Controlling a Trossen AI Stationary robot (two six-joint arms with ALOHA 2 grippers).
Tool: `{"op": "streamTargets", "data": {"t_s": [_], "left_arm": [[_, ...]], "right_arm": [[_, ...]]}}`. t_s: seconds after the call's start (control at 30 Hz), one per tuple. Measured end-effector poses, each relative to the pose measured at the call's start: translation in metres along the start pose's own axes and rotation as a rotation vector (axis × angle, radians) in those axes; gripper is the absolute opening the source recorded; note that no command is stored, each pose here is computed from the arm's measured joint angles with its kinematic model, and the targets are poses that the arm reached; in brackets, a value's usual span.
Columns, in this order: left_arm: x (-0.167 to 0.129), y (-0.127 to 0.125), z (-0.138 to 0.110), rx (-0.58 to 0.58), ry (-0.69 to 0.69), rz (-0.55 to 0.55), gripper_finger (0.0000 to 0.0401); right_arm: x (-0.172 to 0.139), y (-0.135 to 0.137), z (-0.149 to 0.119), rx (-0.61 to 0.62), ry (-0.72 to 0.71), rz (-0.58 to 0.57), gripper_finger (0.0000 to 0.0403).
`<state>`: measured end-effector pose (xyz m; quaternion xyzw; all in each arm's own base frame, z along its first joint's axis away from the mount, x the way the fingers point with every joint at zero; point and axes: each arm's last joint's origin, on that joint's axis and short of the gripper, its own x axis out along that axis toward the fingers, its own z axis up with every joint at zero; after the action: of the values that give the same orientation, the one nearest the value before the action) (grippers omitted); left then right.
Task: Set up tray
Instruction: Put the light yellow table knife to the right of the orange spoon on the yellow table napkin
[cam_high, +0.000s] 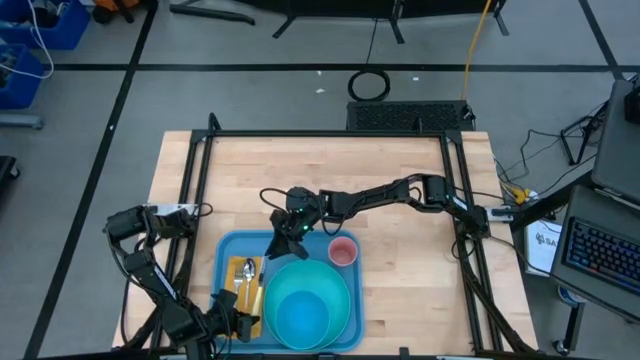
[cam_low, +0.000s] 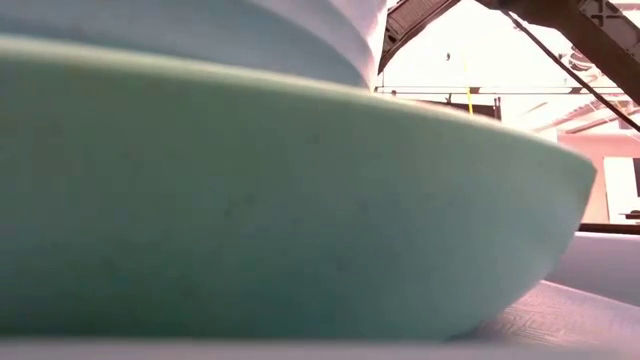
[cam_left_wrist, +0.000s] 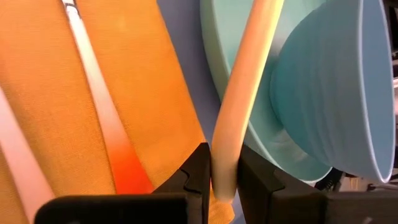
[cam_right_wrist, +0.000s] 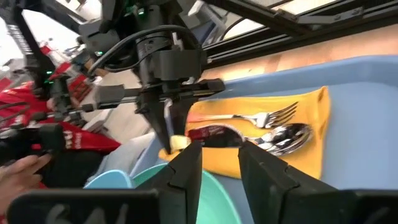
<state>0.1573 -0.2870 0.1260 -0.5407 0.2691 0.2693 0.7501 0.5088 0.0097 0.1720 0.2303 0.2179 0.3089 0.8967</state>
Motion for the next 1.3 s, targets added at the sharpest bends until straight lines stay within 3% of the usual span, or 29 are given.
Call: {"op": "streamTargets", "data": {"t_s": [0.33,0.53,0.8,1.07,1.3], "left_arm": [[-0.0001,-0.0001,0.0,0.003,-0.003,-0.004,0.0054],[0.0003,-0.0003,0.0003,0.006,-0.005,-0.004,0.0054],[0.001,-0.0008,0.001,0.015,-0.007,-0.002,0.0054],[0.001,-0.0006,0.001,0.028,-0.007,-0.001,0.0054],[0.0012,-0.0003,0.001,0.049,-0.008,0.001,0.0054]], "right_arm": [[0.0002,-0.0003,0.0003,-0.019,-0.009,-0.021,0.0136],[0.0002,-0.0003,0.0003,-0.017,-0.009,-0.021,0.0138],[0.0002,-0.0003,0.0003,-0.019,-0.009,-0.021,0.0098],[0.0002,-0.0001,0.0009,-0.027,-0.014,-0.019,0.0013],[0.0,0.0001,0.0019,0.007,-0.025,-0.037,0.0004]]}}
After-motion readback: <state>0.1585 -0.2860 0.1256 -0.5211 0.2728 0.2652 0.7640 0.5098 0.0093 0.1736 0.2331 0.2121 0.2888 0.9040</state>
